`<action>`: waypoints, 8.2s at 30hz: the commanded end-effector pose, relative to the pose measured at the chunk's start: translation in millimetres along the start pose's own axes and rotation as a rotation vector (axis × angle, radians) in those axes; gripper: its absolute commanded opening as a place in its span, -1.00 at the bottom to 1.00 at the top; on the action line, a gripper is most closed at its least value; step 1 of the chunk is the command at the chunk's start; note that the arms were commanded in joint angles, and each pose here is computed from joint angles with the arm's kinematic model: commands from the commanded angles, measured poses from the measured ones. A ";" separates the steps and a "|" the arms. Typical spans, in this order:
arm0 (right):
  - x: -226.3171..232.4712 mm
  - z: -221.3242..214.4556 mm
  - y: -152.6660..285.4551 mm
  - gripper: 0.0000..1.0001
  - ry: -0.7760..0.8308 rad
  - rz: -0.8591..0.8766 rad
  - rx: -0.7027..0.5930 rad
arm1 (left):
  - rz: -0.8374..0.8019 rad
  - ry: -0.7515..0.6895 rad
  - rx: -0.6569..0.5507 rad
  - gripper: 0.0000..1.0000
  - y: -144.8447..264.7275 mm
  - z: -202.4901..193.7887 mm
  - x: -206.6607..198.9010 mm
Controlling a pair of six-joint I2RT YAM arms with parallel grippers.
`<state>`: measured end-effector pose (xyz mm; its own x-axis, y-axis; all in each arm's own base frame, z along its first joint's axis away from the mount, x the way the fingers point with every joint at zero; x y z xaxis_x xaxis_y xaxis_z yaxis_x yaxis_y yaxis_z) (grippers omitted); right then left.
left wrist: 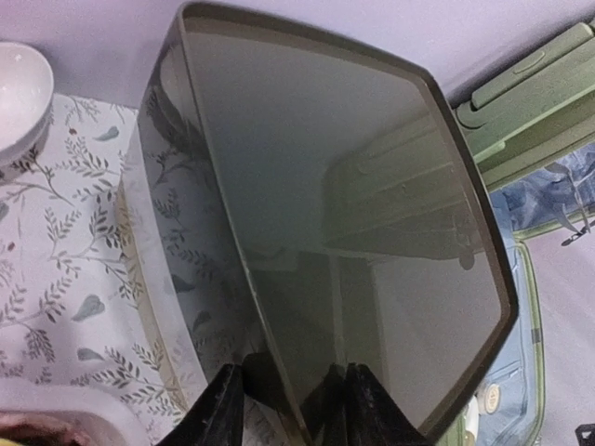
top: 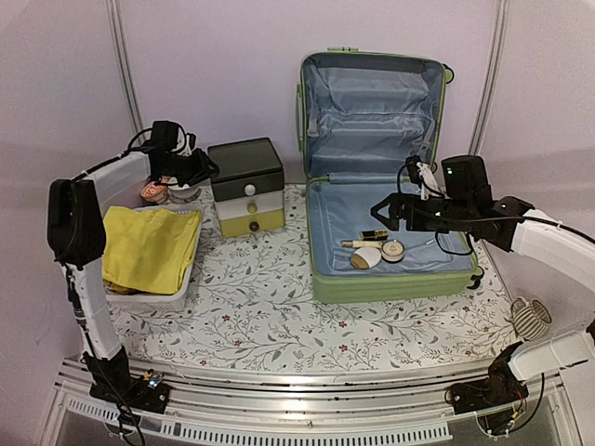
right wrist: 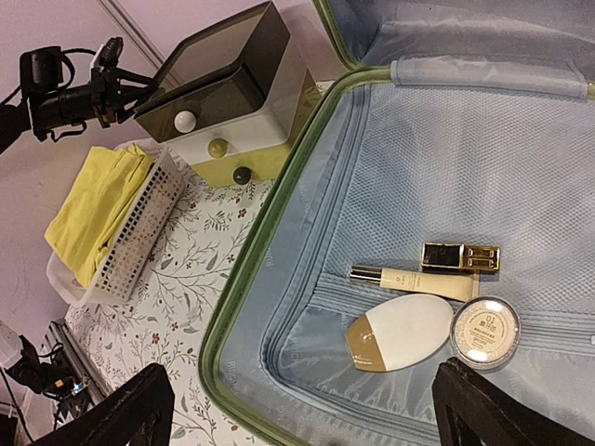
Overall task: Open, take out, and arrange the luggage
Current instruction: Move the storage box to the center of the board, then adjust the storage box at the center of the board.
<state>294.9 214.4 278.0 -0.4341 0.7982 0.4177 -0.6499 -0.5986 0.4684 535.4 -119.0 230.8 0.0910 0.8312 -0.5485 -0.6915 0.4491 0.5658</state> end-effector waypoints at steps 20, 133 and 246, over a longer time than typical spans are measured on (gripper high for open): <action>5.3 5.2 -13.6 0.98 -0.005 0.051 0.004 | -0.024 0.013 -0.021 0.97 60.8 -27.0 -35.3; 39.2 28.6 -45.0 0.98 0.046 0.228 0.048 | -0.113 -0.850 -0.165 0.86 117.9 -21.9 -154.9; 24.2 19.2 12.2 0.98 0.060 0.173 -0.007 | 0.200 -0.161 -0.233 0.88 148.7 -69.7 -158.0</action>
<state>289.6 224.9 301.0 -0.5582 0.7069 0.4345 -0.5653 -0.7073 0.4245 384.3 -224.8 397.4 0.2448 0.9660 -0.0830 -0.8757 0.2571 0.4087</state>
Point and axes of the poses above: each gripper's point midway between its finger pads, its own y axis back along the fingers, its own x axis along the line the jaws close on, z = x × y, the point moved 4 cm from there along y, back along the fingers, and after that the axes turned 1 degree about -y, right-handed, at the moved point
